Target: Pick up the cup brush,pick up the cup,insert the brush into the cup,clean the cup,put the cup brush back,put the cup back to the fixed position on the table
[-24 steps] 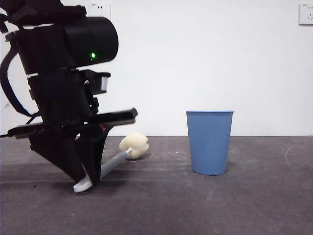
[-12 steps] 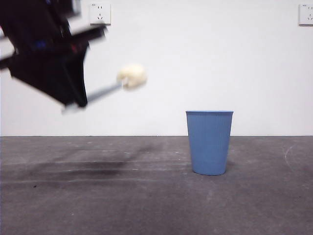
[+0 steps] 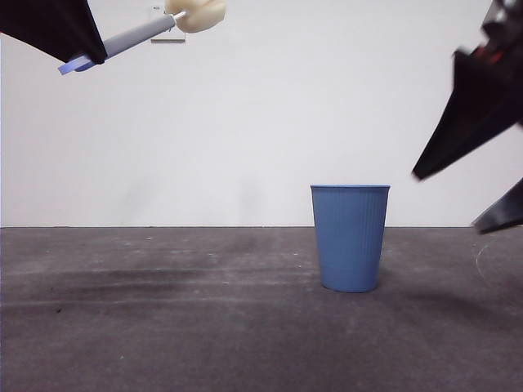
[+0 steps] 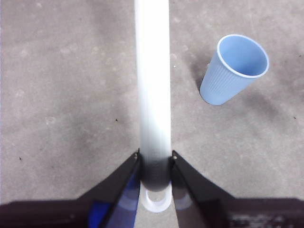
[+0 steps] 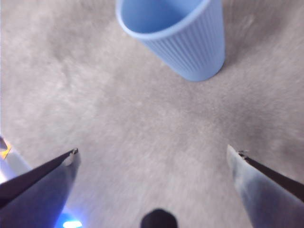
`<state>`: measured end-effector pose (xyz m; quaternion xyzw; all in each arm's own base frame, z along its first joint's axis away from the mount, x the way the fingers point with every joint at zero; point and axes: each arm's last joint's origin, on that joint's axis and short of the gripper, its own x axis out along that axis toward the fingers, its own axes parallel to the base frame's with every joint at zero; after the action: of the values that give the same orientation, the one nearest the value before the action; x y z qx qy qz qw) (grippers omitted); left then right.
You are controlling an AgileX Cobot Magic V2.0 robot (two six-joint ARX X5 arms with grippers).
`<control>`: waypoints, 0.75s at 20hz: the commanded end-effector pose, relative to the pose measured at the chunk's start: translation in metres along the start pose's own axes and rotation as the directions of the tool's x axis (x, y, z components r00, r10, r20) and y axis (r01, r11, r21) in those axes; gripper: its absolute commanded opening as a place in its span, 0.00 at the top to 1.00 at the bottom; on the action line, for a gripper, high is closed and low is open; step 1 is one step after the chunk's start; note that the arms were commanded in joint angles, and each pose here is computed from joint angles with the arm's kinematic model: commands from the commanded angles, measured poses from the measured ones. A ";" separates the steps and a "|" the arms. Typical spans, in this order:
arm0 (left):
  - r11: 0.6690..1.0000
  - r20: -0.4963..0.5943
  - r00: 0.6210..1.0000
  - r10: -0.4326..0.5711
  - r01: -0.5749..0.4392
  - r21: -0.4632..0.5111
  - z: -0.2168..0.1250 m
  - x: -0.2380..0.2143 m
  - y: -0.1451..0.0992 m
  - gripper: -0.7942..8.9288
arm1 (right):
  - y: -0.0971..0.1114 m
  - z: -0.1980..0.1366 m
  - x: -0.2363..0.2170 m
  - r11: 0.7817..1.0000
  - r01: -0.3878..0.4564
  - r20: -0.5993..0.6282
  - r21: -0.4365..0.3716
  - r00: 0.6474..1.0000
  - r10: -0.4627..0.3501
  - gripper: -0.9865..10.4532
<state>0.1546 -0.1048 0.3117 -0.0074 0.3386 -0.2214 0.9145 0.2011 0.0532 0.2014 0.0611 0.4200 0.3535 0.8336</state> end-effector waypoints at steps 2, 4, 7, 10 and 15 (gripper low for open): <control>0.999 -0.011 1.000 -0.023 0.023 0.040 -0.001 -0.001 0.000 0.93 | -0.005 -0.002 0.021 1.000 0.003 -0.013 -0.011 1.000 -0.003 0.42; 0.998 -0.033 0.999 -0.016 0.018 0.061 -0.003 -0.001 0.000 0.93 | -0.006 0.000 0.028 0.995 0.041 -0.012 -0.092 0.999 -0.042 0.42; 0.996 -0.045 0.999 -0.013 0.017 0.090 -0.004 -0.001 0.001 0.93 | -0.007 0.007 0.036 0.983 0.064 0.048 -0.171 0.997 -0.057 0.42; 0.993 -0.041 0.999 -0.014 0.019 0.112 -0.003 -0.001 0.001 0.93 | -0.009 0.009 0.051 0.974 0.056 0.066 -0.218 0.997 -0.043 0.42; 0.993 -0.043 0.999 -0.014 0.019 0.115 -0.004 -0.001 0.001 0.93 | -0.018 0.010 0.079 0.961 0.066 0.095 -0.269 0.995 -0.042 0.42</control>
<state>0.1520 -0.1038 0.3083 0.0436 0.3488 -0.2462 0.9032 0.2523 0.0922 0.1533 -0.0452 0.3280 0.3797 0.8639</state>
